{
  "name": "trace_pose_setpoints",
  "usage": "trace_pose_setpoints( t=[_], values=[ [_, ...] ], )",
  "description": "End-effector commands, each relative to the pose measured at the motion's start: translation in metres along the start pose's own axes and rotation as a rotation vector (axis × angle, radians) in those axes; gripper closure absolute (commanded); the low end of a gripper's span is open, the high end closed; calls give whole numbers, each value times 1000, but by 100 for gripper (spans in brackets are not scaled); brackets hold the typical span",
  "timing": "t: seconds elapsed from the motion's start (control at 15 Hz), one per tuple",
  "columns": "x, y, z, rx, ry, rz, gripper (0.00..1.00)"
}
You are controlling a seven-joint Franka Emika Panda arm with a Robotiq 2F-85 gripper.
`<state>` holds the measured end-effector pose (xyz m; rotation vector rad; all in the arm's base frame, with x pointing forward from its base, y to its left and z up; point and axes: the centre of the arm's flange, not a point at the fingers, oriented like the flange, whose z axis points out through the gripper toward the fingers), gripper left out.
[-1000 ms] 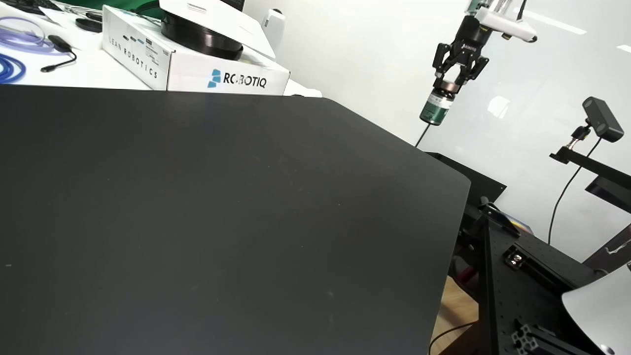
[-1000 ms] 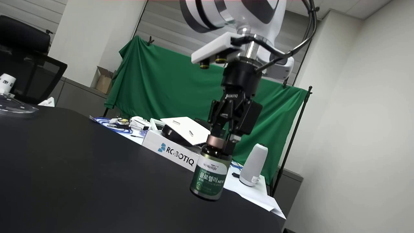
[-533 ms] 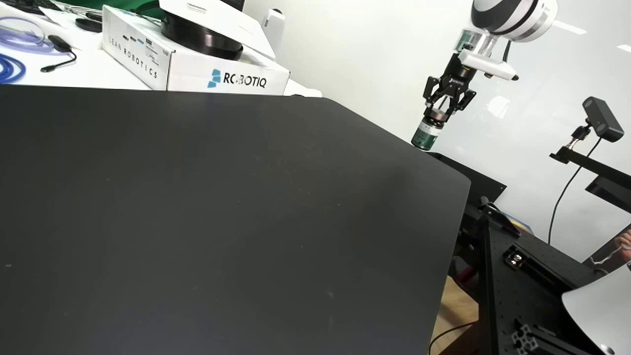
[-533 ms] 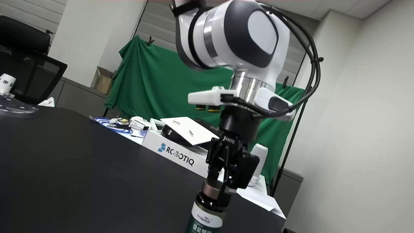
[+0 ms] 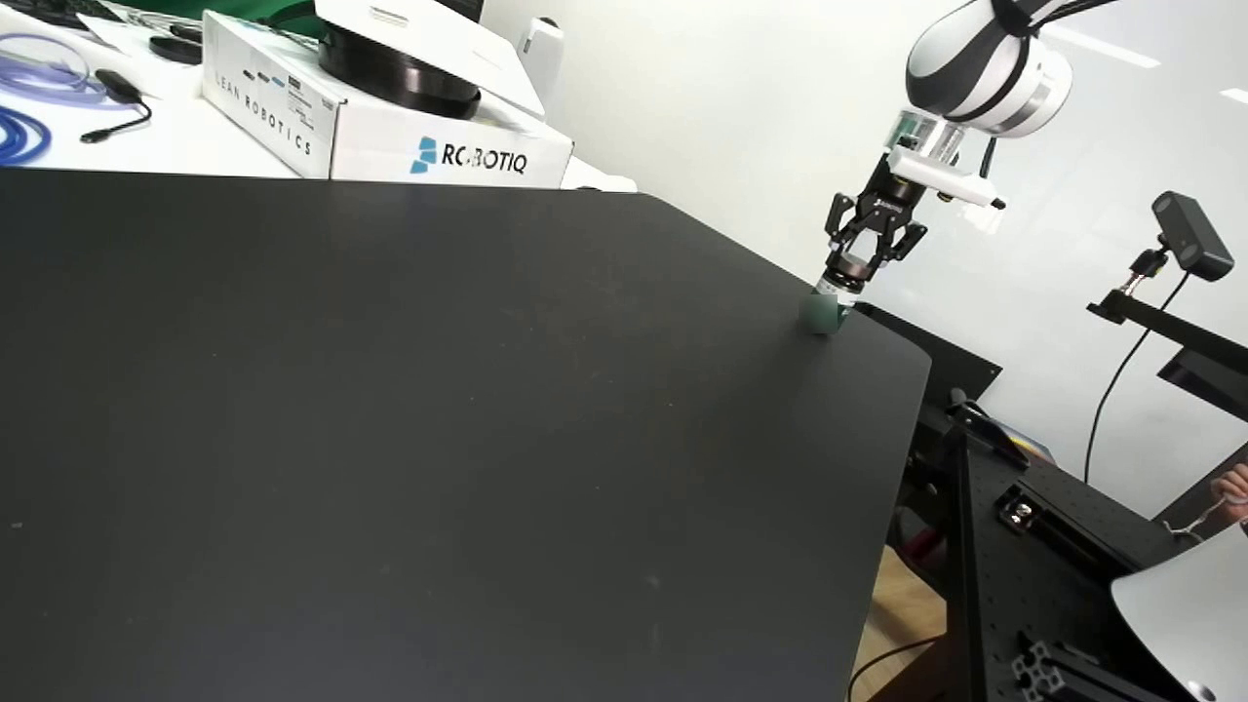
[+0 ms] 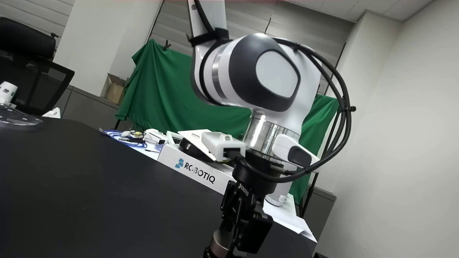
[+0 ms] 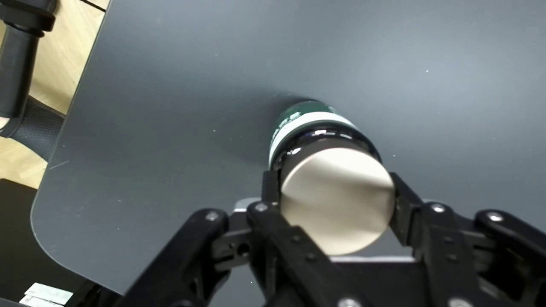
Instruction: Move the bottle to the far right of the table
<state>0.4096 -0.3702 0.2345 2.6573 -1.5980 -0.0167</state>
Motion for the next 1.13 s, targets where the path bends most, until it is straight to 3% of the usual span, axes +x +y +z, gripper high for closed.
trace_pose_setpoints(
  t=[0.0, 0.2, 0.67, 0.73, 0.8, 1.07],
  values=[
    [-3, 4, 8, -7, -7, 7, 19],
    [-4, -1, -24, -8, 0, -20, 2],
    [-21, -7, -144, -29, 21, -129, 0],
    [-30, -6, -151, -58, -7, -167, 0],
    [-15, -5, -127, -30, 15, -143, 0],
    [-26, -3, -147, -43, 1, -169, 0]
  ],
)
